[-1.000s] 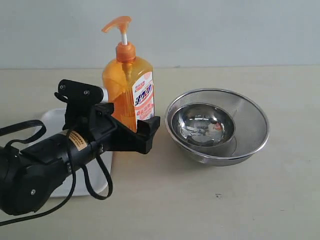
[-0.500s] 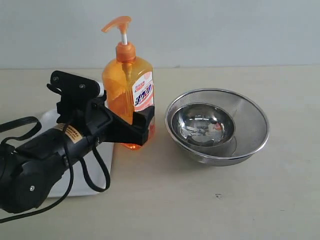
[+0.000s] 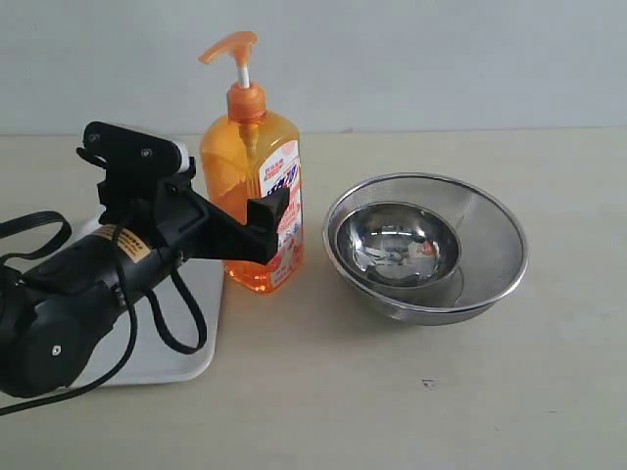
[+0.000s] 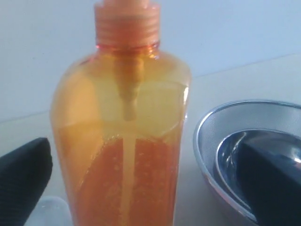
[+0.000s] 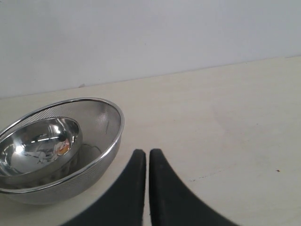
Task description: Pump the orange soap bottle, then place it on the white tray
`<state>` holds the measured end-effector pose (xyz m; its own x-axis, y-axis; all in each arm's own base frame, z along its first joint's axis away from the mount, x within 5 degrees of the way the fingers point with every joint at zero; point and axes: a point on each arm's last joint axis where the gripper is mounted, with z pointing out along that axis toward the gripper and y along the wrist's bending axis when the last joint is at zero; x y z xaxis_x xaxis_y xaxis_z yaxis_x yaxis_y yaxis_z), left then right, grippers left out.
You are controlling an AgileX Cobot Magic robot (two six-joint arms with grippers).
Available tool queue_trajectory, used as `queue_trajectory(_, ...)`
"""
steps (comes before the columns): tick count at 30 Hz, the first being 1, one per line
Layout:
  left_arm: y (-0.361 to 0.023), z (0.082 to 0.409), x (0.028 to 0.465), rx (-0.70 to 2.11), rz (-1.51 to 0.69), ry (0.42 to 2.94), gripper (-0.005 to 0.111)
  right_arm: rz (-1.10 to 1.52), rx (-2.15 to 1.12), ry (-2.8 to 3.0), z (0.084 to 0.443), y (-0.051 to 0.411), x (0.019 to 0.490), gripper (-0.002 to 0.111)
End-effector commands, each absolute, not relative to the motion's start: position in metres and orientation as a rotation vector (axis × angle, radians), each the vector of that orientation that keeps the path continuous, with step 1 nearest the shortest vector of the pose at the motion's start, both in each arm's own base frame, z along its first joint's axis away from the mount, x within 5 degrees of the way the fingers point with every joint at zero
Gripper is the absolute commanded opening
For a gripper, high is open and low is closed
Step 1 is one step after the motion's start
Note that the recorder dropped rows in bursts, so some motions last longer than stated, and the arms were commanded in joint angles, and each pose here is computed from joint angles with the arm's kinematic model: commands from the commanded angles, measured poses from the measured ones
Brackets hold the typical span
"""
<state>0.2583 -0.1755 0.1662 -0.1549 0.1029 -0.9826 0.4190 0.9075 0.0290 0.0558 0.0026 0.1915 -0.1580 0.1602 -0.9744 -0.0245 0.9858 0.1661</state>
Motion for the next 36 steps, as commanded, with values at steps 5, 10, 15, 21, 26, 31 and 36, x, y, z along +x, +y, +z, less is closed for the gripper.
queue_trajectory(5, -0.181, 0.166, 0.265, 0.403, -0.311, 1.660, 0.107, 0.165, 0.098, 1.705, 0.193, 0.003, 0.056, 0.000)
queue_trajectory(10, -0.193, 0.146, 0.280, 0.419, -0.300, 1.680, 0.107, 0.165, 0.098, 1.705, 0.193, 0.003, 0.056, 0.000)
queue_trajectory(15, -0.195, 0.145, 0.283, 0.431, -0.294, 1.668, 0.107, 0.165, 0.098, 1.705, 0.193, 0.003, 0.056, 0.000)
queue_trajectory(21, -0.191, 0.146, 0.285, 0.439, -0.206, 1.648, 0.107, 0.165, 0.098, 1.705, 0.193, 0.003, 0.056, 0.000)
queue_trajectory(26, -0.191, 0.147, 0.285, 0.434, -0.207, 1.635, 0.107, 0.165, 0.098, 1.705, 0.193, 0.003, 0.056, 0.000)
queue_trajectory(31, -0.190, 0.149, 0.285, 0.409, -0.208, 1.630, 0.107, 0.165, 0.098, 1.705, 0.193, 0.003, 0.056, 0.000)
queue_trajectory(36, -0.190, 0.148, 0.285, 0.401, -0.206, 1.632, 0.107, 0.165, 0.098, 1.705, 0.193, 0.003, 0.056, 0.000)
